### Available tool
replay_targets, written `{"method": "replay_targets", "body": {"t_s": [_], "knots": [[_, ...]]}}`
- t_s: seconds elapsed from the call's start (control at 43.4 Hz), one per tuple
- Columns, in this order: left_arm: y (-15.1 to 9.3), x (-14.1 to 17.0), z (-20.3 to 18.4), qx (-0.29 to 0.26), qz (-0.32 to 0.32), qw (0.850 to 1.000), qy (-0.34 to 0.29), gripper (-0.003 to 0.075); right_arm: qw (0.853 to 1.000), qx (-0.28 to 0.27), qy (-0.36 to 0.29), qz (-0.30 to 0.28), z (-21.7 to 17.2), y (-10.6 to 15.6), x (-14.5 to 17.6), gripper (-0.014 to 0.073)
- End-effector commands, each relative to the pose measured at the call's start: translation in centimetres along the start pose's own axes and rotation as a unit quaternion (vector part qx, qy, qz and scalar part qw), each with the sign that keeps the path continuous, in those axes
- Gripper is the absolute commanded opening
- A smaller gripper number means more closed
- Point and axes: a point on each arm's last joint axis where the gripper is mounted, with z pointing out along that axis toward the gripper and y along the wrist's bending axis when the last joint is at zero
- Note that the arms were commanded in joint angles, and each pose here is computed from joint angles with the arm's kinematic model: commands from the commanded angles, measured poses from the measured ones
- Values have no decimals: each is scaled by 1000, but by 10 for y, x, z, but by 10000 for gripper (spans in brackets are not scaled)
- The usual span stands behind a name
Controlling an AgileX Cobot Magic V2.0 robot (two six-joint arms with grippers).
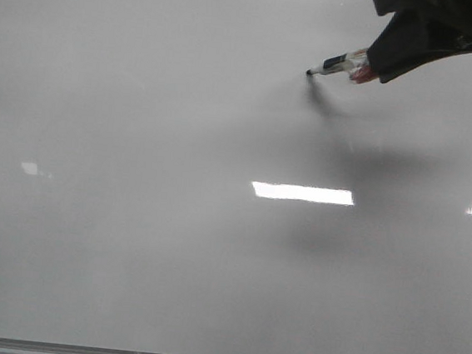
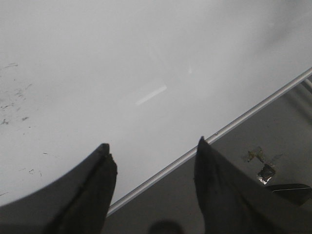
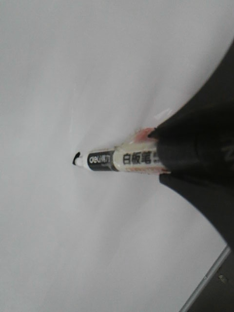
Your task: Write number 8 on whiteboard
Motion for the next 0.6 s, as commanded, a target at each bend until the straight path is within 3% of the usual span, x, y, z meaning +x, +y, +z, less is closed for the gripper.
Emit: {"method": "replay_targets", "body": {"t_s": [0.0,0.276,0.438,0.576], "knots": [[1,-11,-7,-6,-14,999,-45,368,1000,-3,-20,-16,-2,0,-19,-101],[1,-11,-7,-6,-14,999,-45,368,999,23,38,11,-5,-24,11,-97],[1,-11,-7,-6,-14,999,-45,368,999,5,44,11,9,-8,22,-97],[1,-11,-7,-6,-14,999,-45,368,1000,-2,10,-7,16,5,12,-97]]}}
